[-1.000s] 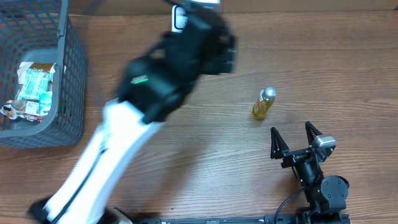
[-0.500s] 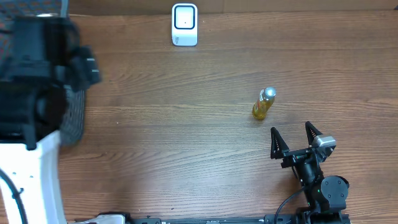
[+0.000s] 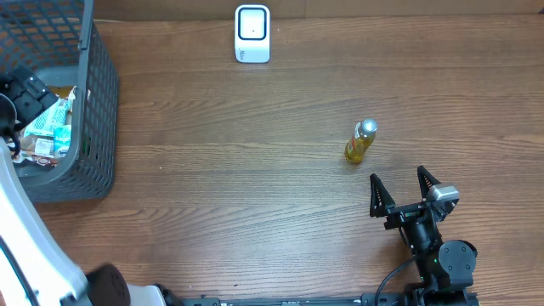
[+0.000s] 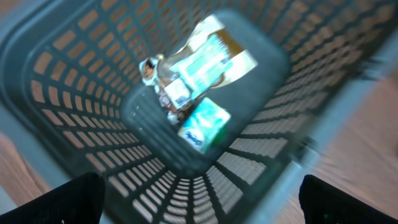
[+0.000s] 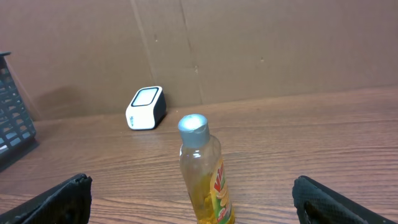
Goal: Scan the item barcode
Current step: 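Move the left gripper back into the basket and grasp the green-capped bottle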
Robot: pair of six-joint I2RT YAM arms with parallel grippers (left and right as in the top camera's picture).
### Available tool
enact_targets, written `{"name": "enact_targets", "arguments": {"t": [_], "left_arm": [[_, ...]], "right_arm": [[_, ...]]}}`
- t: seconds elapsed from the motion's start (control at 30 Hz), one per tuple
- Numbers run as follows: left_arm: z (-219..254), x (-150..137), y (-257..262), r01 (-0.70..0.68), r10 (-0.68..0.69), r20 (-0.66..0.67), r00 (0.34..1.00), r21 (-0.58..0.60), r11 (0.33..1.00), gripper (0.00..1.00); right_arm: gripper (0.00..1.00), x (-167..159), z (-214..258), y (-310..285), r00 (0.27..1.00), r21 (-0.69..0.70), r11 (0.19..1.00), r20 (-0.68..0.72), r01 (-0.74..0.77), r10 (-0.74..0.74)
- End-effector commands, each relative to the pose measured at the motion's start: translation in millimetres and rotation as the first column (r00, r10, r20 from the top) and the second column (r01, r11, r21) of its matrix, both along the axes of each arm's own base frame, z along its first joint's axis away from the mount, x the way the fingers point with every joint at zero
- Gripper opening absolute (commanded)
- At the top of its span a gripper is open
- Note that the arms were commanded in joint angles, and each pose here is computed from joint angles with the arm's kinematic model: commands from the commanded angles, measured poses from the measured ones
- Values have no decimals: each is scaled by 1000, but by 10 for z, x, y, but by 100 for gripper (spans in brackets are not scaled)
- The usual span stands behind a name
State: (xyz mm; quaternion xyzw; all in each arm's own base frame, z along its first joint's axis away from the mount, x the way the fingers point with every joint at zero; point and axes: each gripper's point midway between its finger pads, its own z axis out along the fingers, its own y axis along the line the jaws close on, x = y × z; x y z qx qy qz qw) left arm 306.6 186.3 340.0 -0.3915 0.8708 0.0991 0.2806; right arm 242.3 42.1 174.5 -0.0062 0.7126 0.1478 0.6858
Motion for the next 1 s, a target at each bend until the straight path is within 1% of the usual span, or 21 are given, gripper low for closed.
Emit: {"name": "enact_targets", "arguments": {"t": [0.0,0.07,0.27,0.4,0.5,0.67,0.83,0.97], "left_arm": [[-366,148,170,2,-7,-88,996,-59,998,99],[-594,233,273,-5,-7,-142,990,-83,997,100],[-1018,329,416,14,-48,-244,969,-137,990,100],[-1310,408,385,64,-126,-290,949,-215,974,100],[-1551,451,373,64,-153,-329,932,-267,962,100],[-1927,495,387,59,-190,-398,897,-318,946,100],[-2258,521,364,58,-234,-441,867,-377,925,100],[-2371,596,291,103,-296,-411,863,-430,897,100]], "right_arm": [[100,1,-15,-4,1000,0,1000,5,4,-4],[100,1,-15,-4,1000,0,1000,5,4,-4],[100,1,-15,-4,1000,0,1000,5,4,-4],[100,1,-15,-4,1000,0,1000,5,4,-4],[100,1,-15,-4,1000,0,1000,5,4,-4],[100,1,-15,-4,1000,0,1000,5,4,-4],[100,1,-15,-4,1000,0,1000,5,4,-4],[100,1,-15,-4,1000,-1,1000,6,4,-4]]}}
